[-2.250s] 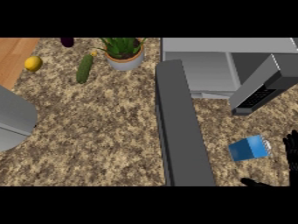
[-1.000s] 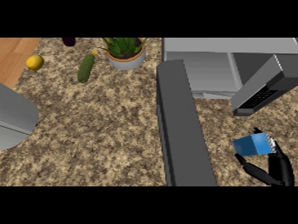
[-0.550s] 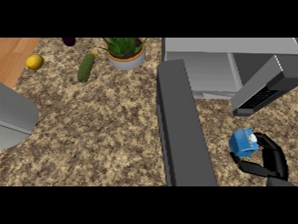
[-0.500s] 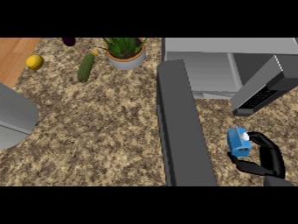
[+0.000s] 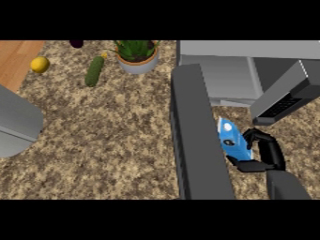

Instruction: Pick up the milk, place it into the microwave and close the microwave

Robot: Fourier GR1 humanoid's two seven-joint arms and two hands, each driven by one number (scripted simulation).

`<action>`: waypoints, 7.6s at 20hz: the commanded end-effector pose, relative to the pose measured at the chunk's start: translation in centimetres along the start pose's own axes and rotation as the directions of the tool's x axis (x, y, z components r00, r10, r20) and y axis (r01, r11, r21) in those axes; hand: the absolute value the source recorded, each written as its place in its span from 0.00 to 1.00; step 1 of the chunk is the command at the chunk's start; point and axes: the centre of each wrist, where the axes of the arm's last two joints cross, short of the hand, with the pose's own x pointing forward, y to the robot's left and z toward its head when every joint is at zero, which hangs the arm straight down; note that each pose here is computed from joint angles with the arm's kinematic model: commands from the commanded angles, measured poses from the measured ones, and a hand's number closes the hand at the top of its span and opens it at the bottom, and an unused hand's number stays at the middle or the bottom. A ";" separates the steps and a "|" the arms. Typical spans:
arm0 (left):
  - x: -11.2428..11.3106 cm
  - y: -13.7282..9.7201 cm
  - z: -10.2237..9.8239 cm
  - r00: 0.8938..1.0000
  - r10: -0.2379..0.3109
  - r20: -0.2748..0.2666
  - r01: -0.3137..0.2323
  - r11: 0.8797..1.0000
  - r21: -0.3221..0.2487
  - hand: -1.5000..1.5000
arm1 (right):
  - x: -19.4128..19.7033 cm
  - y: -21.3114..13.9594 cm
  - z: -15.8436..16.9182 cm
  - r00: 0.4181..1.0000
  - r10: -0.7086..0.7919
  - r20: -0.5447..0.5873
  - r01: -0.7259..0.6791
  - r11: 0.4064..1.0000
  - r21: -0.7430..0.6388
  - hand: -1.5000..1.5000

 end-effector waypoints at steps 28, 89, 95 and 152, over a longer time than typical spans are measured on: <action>0.6 0.9 -2.6 0.994 0.072 0.085 -0.067 0.996 -0.063 0.00 | 10.1 3.0 -17.1 0.985 0.146 0.096 -0.150 0.988 0.042 1.00; 0.1 3.0 -7.1 0.997 -0.025 0.073 0.037 0.986 -0.164 0.00 | 18.2 3.2 -23.7 0.899 0.434 0.055 -0.429 0.900 -0.078 0.00; -0.4 3.1 -7.4 0.999 -0.011 0.046 0.019 0.983 -0.185 0.00 | 19.6 7.3 -24.8 0.914 0.400 0.075 -0.391 0.914 -0.106 0.00; -15.5 -8.5 -14.8 0.979 -0.111 -0.173 -0.002 0.837 -0.547 1.00 | 0.5 -1.8 -0.3 0.986 -0.158 -0.053 0.162 0.984 0.077 0.00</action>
